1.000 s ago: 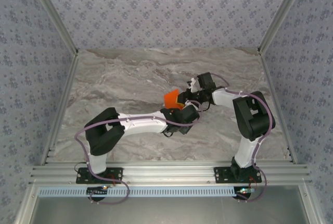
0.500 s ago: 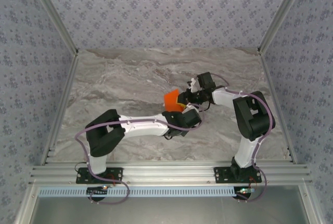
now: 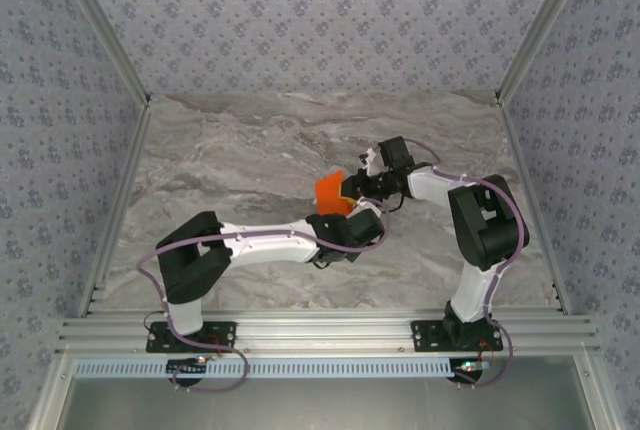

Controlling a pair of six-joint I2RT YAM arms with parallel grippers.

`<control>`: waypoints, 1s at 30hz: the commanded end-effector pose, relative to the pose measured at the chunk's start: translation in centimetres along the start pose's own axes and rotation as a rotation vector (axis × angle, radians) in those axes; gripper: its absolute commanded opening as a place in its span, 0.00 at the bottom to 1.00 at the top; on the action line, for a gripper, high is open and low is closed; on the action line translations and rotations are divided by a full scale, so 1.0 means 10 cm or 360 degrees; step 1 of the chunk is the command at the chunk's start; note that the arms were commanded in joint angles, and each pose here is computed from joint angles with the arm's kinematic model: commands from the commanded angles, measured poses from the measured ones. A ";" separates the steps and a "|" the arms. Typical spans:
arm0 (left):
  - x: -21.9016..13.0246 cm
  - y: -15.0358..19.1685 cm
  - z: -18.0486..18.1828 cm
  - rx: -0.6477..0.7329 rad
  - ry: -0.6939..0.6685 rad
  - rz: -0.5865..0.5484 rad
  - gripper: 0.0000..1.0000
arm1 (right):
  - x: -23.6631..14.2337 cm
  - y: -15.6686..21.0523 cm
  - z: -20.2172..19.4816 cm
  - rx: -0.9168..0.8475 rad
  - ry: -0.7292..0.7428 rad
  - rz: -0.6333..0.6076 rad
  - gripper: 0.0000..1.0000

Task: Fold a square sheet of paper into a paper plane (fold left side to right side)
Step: Fold the triangle a second time at the center of the table.

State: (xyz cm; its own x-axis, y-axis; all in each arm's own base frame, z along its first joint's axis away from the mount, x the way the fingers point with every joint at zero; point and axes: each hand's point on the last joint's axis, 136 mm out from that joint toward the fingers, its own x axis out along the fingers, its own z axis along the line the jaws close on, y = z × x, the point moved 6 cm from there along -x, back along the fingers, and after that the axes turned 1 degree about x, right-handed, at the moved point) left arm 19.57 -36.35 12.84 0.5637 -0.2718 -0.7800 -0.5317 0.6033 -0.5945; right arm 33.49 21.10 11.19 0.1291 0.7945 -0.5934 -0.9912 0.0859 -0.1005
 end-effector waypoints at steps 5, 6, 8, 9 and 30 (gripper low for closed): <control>-0.14 -0.10 0.16 -0.0234 0.0243 -0.0087 0.00 | -0.07 -0.11 0.16 -0.0111 -0.0032 -0.0030 0.31; -0.14 -0.09 0.17 -0.0264 0.0284 -0.0089 0.00 | -0.10 -0.13 0.18 -0.0128 -0.0030 -0.0048 0.34; -0.14 -0.09 0.23 -0.0327 0.0346 -0.0099 0.00 | -0.17 -0.17 0.23 -0.0158 -0.0025 -0.0095 0.40; -0.14 -0.08 0.25 -0.0361 0.0388 -0.0102 0.00 | -0.23 -0.19 0.25 -0.0168 -0.0015 -0.0130 0.43; 0.08 0.15 0.98 -0.0800 0.0868 -0.0127 0.00 | -0.08 0.63 -0.17 -0.0238 0.0279 -0.0063 0.20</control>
State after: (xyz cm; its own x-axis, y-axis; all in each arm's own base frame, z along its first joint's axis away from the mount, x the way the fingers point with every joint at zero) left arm 25.22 -28.11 12.11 0.3018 -0.6596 -0.6883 -0.8123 0.2000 -0.5479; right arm 27.31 19.90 11.06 0.1674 0.7168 -0.6769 -0.9728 0.0084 -0.2317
